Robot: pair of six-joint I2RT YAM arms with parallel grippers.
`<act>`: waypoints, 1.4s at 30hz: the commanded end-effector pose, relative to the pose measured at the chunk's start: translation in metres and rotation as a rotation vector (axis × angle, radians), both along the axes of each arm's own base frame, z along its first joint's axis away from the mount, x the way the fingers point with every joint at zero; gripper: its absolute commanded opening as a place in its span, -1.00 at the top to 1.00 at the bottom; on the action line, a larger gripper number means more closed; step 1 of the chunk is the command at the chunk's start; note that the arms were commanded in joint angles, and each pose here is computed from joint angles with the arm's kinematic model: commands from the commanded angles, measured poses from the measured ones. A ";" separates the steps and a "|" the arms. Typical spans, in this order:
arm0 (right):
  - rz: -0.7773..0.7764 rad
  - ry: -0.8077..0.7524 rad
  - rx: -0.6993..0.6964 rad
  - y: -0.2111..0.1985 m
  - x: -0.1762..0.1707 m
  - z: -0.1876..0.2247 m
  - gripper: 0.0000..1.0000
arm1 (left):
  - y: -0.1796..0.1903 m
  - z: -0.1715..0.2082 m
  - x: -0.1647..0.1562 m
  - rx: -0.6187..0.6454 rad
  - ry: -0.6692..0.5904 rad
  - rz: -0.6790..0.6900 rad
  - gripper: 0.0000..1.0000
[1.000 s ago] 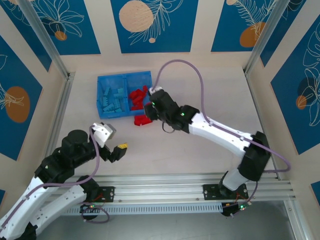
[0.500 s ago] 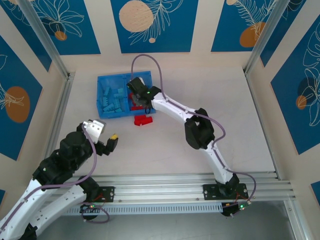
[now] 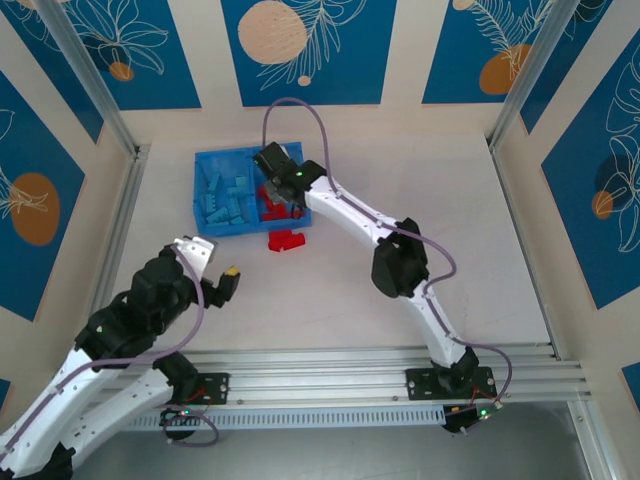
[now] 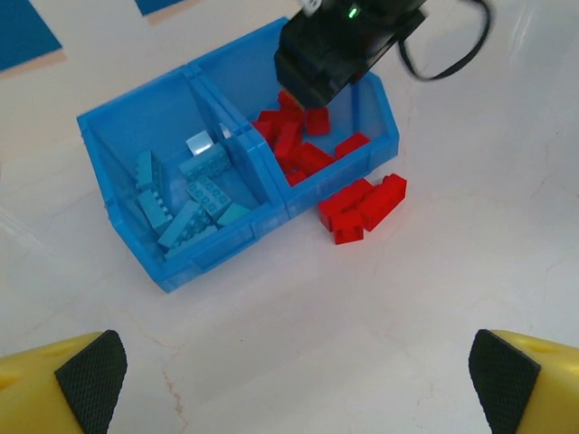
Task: Sort the legos into containers by color
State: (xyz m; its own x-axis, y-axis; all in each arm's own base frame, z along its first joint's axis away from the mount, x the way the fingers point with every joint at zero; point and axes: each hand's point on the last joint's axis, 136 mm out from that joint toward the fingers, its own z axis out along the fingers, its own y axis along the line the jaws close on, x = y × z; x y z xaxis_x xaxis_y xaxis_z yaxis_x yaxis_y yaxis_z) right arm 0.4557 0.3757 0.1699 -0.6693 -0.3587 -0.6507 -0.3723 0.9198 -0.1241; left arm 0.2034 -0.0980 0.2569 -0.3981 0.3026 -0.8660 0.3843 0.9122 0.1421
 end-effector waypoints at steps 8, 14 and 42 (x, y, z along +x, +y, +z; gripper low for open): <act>0.347 0.086 0.489 -0.046 -0.171 0.136 -0.34 | -0.052 -0.051 0.046 -0.263 0.279 0.193 -0.99; 0.395 0.172 0.622 -0.099 -0.256 0.129 -0.65 | -0.090 -0.117 0.084 -0.279 0.505 0.208 -0.93; 0.285 0.182 0.692 -0.144 -0.283 0.118 -0.89 | -0.071 -0.236 0.161 -0.263 0.702 0.474 0.02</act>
